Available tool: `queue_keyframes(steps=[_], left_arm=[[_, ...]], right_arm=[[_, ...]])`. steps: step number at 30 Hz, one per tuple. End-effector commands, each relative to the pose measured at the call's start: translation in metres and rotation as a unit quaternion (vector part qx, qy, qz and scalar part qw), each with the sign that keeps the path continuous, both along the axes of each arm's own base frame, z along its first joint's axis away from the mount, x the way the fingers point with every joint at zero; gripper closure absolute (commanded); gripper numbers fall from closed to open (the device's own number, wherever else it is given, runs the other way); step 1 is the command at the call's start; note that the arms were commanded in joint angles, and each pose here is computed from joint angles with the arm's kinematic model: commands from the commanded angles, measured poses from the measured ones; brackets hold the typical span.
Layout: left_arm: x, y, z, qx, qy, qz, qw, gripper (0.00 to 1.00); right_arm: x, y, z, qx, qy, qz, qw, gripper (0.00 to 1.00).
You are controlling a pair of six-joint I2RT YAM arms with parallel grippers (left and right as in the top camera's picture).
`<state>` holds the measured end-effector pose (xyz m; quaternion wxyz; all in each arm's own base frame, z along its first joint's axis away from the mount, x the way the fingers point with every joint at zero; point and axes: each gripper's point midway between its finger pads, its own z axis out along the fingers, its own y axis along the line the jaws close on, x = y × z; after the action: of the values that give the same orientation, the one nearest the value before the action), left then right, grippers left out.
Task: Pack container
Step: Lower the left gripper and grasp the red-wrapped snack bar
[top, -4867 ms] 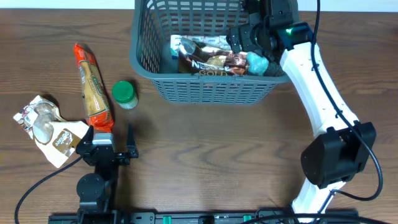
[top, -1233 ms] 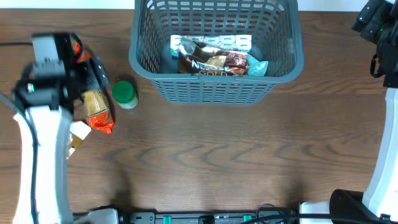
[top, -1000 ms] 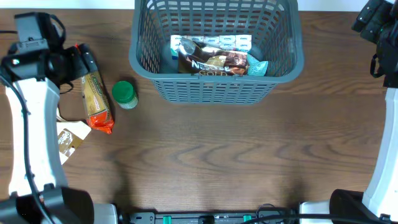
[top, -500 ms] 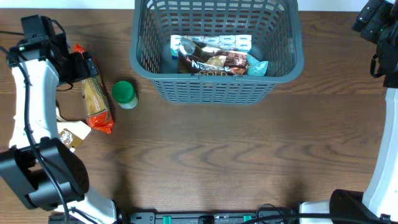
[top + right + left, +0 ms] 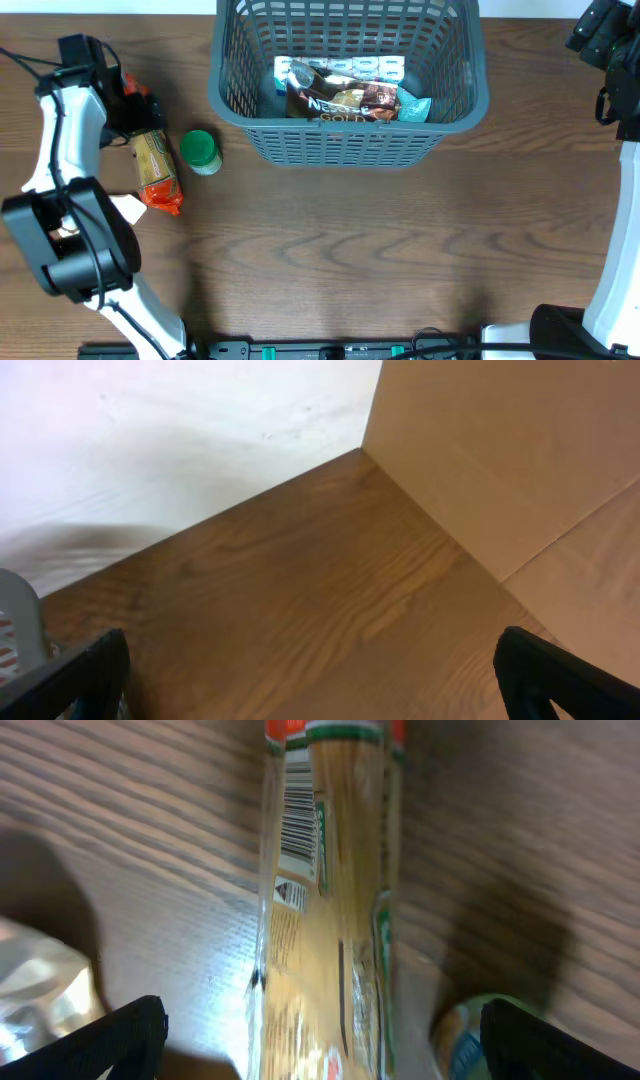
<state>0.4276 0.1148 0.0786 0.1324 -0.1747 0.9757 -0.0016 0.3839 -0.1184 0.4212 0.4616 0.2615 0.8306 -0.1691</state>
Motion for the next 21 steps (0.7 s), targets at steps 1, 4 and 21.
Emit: queue_keyframes(steps=[1,4,21], left_arm=[[0.004,0.001,-0.014,-0.004,0.011,-0.008,1.0,0.01],[0.004,0.001,-0.029,-0.009,0.024,-0.006,1.0,0.01],[0.002,0.0,-0.072,-0.022,0.052,0.016,0.998,0.01]], right_arm=[[0.0,-0.002,-0.001,0.005,-0.002,-0.008,1.0,0.01],[0.0,-0.002,-0.001,0.005,-0.002,-0.008,1.0,0.01],[0.0,-0.002,-0.001,0.005,-0.002,-0.008,1.0,0.01]])
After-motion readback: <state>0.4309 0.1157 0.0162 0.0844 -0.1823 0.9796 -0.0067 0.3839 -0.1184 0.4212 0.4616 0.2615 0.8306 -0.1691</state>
